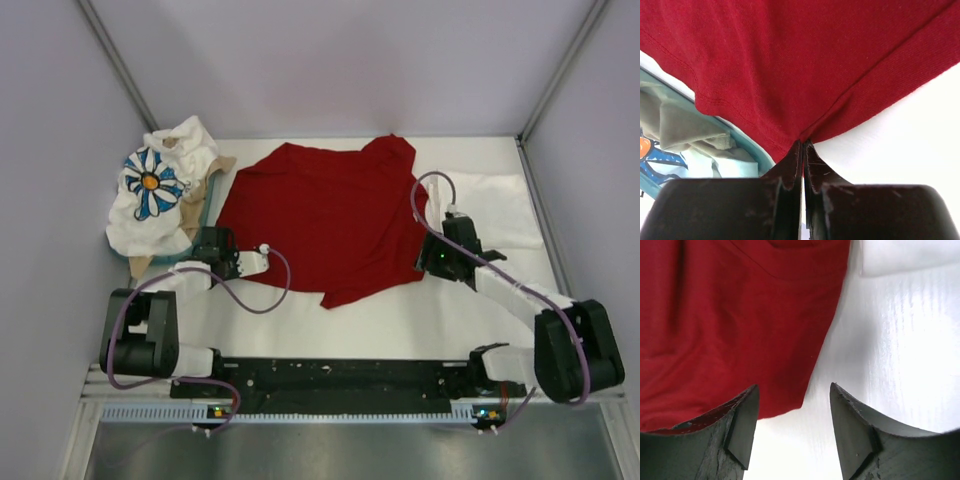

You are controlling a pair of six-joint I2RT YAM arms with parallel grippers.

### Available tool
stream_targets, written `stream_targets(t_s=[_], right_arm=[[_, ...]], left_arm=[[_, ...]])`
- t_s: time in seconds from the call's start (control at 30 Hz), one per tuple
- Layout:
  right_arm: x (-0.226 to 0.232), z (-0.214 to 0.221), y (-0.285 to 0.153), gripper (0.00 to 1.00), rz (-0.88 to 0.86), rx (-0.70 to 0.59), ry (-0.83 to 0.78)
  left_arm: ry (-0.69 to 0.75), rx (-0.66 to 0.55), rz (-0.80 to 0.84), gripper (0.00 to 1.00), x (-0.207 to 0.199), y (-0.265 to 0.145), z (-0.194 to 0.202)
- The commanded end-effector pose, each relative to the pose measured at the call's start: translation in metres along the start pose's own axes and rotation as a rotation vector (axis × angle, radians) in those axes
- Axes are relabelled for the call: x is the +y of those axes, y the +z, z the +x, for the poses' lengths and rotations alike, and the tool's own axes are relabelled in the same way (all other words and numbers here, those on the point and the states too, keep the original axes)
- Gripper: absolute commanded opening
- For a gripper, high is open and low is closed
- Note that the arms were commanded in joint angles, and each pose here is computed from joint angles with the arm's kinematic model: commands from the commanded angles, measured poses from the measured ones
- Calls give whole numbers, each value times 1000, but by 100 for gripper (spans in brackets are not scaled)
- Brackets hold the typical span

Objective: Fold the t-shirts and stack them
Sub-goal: Flatten out the tshirt

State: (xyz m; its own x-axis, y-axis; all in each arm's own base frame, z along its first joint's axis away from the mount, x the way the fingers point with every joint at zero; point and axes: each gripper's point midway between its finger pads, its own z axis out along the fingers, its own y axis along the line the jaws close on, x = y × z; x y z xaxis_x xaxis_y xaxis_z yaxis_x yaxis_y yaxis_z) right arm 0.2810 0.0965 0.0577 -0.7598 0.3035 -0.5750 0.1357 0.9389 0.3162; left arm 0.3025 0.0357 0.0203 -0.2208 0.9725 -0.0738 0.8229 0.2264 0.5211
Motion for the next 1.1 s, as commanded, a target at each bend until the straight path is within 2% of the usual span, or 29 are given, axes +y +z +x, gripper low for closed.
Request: stream_targets(t_s=[0.0, 0.13, 0.2, 0.23, 0.3, 0.43, 0.57, 0.63, 0.77, 0.93, 1.07], right_arm=[[13, 2, 27, 53, -41, 32, 15], [18, 0, 36, 19, -46, 58, -1], [23, -10, 31, 2, -62, 31, -9], [25, -17, 27, 0, -61, 18, -14], [29, -32, 10, 0, -61, -16, -30], [46, -75, -46, 0, -115, -167, -65], [63, -105, -110, 0, -183, -288, -99], [69, -118, -147, 0, -216, -354, -116], [81, -136, -218, 0, -286, -469, -144], [101, -141, -318, 0, -452, -605, -203], [105, -137, -381, 0, -533, -702, -231]], left_arm=[[-30, -1, 21, 0, 0, -2, 0], [-102, 40, -19, 0, 10, -9, 6], [-149, 61, -75, 0, 22, -15, 9], [-170, 66, -96, 0, 27, -18, 11], [-198, 78, -134, 0, 39, -27, 14], [-258, 108, -191, 0, 64, -52, 19], [-331, 88, -271, 0, 91, -97, 17], [-363, 67, -321, 0, 103, -130, 16], [-415, 5, -483, 0, 128, -220, 19], [-487, -69, -613, 0, 134, -325, 25], [-525, -155, -744, 0, 134, -401, 29]])
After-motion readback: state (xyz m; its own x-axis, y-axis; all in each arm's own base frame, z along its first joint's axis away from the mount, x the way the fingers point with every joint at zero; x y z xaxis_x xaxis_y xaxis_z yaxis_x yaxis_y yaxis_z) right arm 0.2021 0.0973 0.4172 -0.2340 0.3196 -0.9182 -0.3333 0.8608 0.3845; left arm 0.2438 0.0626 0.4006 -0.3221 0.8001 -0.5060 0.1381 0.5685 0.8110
